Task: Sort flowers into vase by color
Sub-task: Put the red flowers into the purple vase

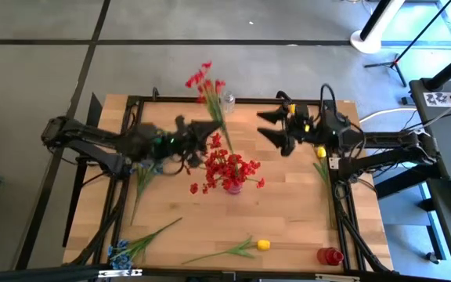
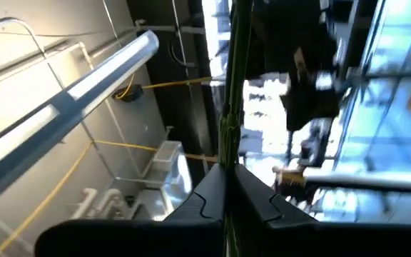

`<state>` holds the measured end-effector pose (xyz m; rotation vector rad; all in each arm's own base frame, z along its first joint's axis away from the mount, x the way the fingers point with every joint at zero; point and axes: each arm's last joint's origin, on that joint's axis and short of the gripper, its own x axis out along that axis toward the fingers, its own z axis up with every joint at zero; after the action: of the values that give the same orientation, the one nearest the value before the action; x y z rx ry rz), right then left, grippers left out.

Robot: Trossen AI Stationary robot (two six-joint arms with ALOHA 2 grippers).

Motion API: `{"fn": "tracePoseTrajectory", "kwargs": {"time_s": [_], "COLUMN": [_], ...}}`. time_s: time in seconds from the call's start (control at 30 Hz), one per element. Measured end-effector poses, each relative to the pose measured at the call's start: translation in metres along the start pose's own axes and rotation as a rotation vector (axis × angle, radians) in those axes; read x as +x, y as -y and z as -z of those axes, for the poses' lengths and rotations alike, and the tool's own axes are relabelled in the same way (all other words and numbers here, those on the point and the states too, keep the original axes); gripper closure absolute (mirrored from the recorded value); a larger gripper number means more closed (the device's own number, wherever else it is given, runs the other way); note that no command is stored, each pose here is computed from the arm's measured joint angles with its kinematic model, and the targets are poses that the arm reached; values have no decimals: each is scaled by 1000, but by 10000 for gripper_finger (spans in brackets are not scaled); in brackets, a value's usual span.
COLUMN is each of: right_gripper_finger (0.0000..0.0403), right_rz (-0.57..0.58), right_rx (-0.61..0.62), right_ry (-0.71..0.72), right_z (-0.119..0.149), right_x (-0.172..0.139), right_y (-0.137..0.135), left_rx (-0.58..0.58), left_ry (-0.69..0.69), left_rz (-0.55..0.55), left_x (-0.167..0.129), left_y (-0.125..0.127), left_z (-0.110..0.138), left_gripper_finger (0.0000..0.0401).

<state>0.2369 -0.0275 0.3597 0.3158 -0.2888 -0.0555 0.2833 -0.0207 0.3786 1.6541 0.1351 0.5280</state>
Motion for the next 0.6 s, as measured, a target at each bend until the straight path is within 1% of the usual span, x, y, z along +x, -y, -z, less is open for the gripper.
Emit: {"fn": "tracePoseTrajectory", "kwargs": {"time_s": [0.07, 0.13, 0.2, 0.27, 0.33, 0.4, 0.5, 0.6], "right_gripper_finger": [100, 100, 100, 100, 100, 100, 100, 100], "right_rz": [44, 82, 109, 84, 25, -29, -35, -74], "right_rx": [-19, -36, -22, 45, 111, 162, 229, 241], "right_ry": [17, 31, 45, 72, 81, 68, 13, -40], "right_z": [-5, -8, -8, -5, -8, -14, -20, -31], "right_x": [0, 1, 5, 12, 25, 43, 71, 90], "right_y": [15, 30, 46, 60, 70, 73, 78, 77], "left_rx": [45, 66, 84, 133, 176, 206, 221, 263], "left_ry": [-13, 4, 24, 41, 45, 53, 51, 19], "left_rz": [-2, -17, -42, -53, -57, -62, -69, -63], "left_x": [9, 16, 22, 27, 29, 31, 32, 32], "left_y": [4, 7, 8, 11, 13, 13, 13, 14], "left_z": [17, 31, 43, 52, 60, 66, 70, 74], "left_gripper_finger": [396, 396, 396, 396, 396, 396, 396, 396]}}
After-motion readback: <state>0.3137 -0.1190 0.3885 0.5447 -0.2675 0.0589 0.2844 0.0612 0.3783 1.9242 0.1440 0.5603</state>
